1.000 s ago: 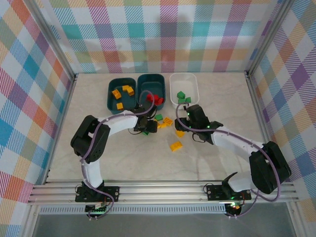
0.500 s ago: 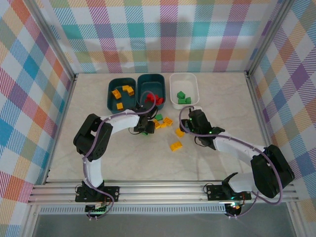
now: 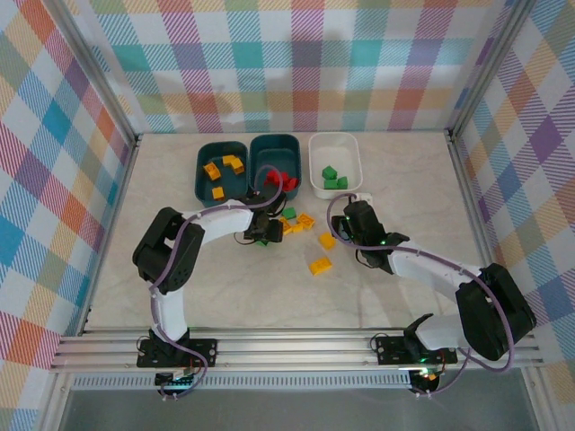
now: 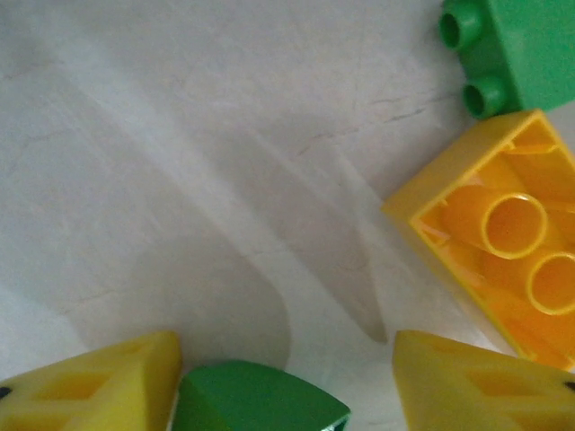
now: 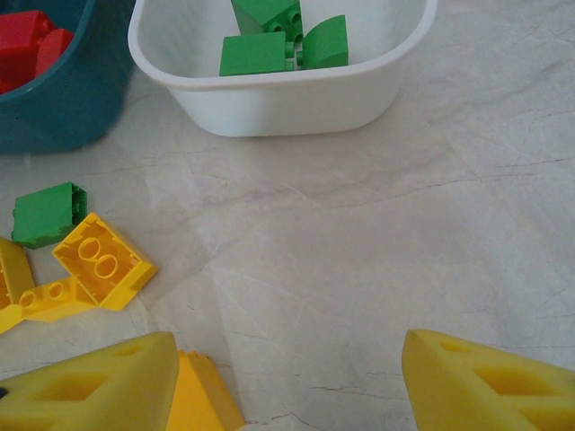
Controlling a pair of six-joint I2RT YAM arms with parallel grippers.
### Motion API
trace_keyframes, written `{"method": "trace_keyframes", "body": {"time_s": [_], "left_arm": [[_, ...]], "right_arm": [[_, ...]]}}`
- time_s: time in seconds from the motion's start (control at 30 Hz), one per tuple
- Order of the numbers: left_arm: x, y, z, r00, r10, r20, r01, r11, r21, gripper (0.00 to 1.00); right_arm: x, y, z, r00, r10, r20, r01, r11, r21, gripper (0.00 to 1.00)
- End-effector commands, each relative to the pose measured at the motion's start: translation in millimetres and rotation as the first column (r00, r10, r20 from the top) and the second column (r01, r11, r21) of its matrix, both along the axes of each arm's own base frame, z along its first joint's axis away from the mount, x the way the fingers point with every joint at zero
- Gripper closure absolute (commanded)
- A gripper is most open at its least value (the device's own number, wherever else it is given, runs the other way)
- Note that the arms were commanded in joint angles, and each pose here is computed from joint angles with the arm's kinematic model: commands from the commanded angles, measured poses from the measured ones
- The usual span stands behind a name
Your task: Sort the legos into containers by color
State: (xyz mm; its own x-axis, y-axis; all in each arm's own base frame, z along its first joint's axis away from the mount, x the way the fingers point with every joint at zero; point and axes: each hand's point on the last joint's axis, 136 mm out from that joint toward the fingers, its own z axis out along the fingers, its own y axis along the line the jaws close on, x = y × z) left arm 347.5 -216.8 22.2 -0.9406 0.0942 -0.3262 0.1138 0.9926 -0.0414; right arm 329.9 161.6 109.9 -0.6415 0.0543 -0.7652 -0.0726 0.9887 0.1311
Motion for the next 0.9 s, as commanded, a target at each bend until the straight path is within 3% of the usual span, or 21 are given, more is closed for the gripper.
{"method": "trace_keyframes", "body": {"time_s": [0.0,0.17,0.6,0.87], "left_arm": [[-15.1,2.0,-1.7,0.999,-0.018,-0.042,0.018,1.000,-0.006,0.33],[-19.8,-2.1,-5.4,0.997,-0.044,-0.068,0.042,0.999,-0.025,0.47],[-42.6,-1.4,7.8,0.996,-0.048,-0.080,0.045,0.998,-0.034,0.40],[-24.0,5.6,0.1,0.998,-0.038,-0.049,0.040,0.998,0.051,0.40]], "right_arm": [[2.5,3.3,6.9,1.000,-0.011,0.023,0.010,0.999,0.033,0.33],[2.0,2.1,8.4,1.000,-0.013,0.028,0.012,0.999,0.032,0.33],[2.1,3.6,6.6,1.000,-0.010,0.020,0.009,0.999,0.035,0.33],[2.2,3.5,5.1,1.000,-0.009,0.018,0.009,1.000,0.030,0.32]]}}
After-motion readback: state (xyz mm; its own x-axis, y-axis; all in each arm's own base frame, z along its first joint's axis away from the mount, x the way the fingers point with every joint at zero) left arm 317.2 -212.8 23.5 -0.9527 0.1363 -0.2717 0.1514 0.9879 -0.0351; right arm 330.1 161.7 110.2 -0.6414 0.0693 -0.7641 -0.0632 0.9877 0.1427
